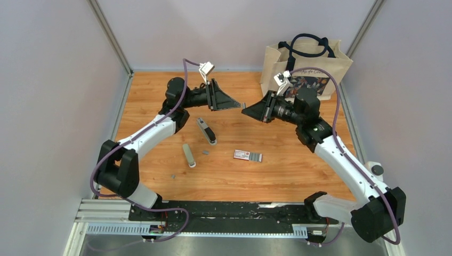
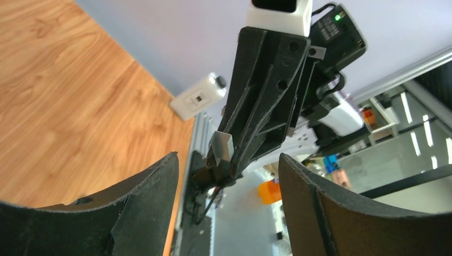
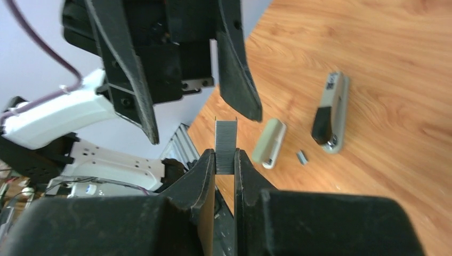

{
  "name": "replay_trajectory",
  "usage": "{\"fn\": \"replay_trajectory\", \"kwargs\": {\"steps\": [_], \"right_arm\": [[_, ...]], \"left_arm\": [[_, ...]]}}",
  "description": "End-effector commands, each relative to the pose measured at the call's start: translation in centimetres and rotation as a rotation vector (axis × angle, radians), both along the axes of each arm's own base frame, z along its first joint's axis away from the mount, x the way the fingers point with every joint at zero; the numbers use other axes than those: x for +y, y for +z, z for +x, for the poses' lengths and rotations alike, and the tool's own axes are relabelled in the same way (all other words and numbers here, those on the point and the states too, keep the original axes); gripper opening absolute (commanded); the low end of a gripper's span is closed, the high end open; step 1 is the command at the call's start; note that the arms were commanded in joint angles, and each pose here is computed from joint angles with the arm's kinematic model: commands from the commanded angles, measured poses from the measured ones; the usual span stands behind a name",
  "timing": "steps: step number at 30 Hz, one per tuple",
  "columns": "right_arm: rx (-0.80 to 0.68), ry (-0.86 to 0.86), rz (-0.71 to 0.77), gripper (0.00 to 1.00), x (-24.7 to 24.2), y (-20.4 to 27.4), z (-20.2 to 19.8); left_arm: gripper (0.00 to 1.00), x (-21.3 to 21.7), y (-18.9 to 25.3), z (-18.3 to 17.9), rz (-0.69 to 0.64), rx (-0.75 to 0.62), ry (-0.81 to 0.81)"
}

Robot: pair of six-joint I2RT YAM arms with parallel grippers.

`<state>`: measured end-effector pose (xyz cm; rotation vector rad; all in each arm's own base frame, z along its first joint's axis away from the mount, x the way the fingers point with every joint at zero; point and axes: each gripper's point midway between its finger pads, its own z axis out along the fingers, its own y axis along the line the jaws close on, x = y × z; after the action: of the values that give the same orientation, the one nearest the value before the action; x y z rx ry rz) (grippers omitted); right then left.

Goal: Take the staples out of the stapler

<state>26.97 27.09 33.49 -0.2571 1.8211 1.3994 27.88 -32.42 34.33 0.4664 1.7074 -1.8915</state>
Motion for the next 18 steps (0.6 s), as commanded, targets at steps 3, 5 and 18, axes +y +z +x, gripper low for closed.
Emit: {"fn": "replay_trajectory", "kwargs": {"steps": [3,5,18], "right_arm": [[0.051,-0.098,-0.197,0.0,-3.7,-3.6,-1.4],[0.06,-0.155,-0.249,0.0,-5.0,-4.6,-1.1],[0.196,-0.513,-0.428,0.01,-13.6,-6.9,1.8]], "left_arm": [[0.77,0.4,-3.1,0.0,0.205,-0.216,-0.01],[0.77,0.9,-6.2,0.2,0.367,-0.183,-0.004],[0.81,1.3,-23.2,-5.3,0.867,-0.779,-0.55]]}}
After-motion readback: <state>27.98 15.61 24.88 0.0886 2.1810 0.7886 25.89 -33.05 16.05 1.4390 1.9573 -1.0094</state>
